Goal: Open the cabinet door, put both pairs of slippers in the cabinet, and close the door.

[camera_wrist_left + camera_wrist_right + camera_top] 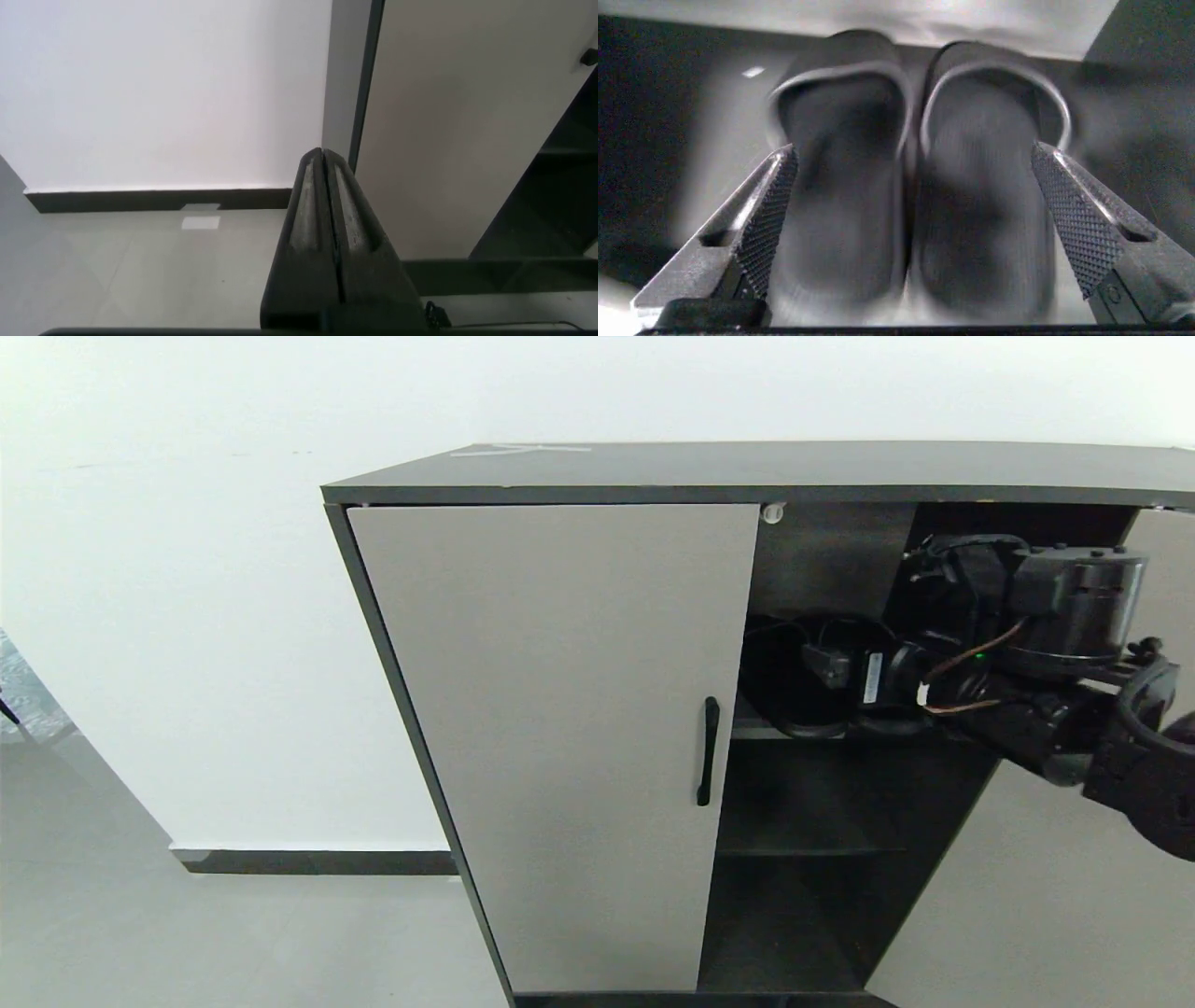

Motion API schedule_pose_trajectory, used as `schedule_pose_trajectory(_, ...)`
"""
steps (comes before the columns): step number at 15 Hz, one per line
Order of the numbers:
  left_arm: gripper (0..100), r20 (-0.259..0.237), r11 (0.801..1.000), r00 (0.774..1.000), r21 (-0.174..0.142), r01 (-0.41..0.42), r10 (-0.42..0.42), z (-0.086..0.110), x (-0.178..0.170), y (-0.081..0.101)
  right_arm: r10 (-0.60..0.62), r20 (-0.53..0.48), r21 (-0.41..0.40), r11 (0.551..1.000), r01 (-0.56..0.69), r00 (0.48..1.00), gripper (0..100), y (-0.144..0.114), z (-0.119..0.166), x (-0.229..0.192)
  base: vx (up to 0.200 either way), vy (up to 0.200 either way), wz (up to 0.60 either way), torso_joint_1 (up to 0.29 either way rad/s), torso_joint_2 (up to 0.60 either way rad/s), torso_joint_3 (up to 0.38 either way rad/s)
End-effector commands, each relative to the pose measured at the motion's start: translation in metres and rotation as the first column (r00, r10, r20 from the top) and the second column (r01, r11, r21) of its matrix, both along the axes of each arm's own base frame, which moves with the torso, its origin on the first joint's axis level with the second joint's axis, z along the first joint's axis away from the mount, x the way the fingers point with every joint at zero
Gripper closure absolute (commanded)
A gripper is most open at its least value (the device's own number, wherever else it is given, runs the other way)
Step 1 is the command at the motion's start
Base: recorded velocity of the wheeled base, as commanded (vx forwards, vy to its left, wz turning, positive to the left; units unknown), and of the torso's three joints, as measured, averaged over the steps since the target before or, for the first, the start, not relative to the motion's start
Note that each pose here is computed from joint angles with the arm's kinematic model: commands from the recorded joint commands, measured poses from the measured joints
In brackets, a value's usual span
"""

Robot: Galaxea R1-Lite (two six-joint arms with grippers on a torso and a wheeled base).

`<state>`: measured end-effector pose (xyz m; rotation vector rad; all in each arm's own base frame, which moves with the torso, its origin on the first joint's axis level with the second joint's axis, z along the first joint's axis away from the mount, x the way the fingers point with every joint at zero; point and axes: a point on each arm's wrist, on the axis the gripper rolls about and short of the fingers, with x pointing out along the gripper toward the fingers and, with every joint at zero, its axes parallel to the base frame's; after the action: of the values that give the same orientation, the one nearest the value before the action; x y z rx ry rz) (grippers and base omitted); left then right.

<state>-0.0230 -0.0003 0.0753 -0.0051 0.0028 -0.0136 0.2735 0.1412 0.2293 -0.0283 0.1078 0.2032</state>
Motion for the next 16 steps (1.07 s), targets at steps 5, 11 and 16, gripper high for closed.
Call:
schedule_pose_trajectory(5,100,-0.002,1.000,1.000,0.001,0.000,0.000,0.000,0.000,0.000,0.592,0.072,0.056,0.801,-0.596,0.803,0,-0.049,-0.007,-0.156,-0.200,0.000,0.00,0.003,0.00,0.000)
schedule_pose_trajectory(11,100,0.000,1.000,1.000,0.001,0.000,0.000,0.000,0.000,0.000,0.785,0.067,0.135,0.605,-0.785,0.616,0,-0.060,-0.019,-0.182,-0.167,-0.033,0.00,-0.001,0.00,0.002)
schedule_pose_trajectory(16,100,0.000,1.000,1.000,0.000,0.002,-0.002,0.000,0.000,0.000,0.789,0.052,0.155,0.599,-0.786,0.612,0,-0.058,-0.020,-0.180,0.000,-0.200,0.00,0.004,0.01,0.000)
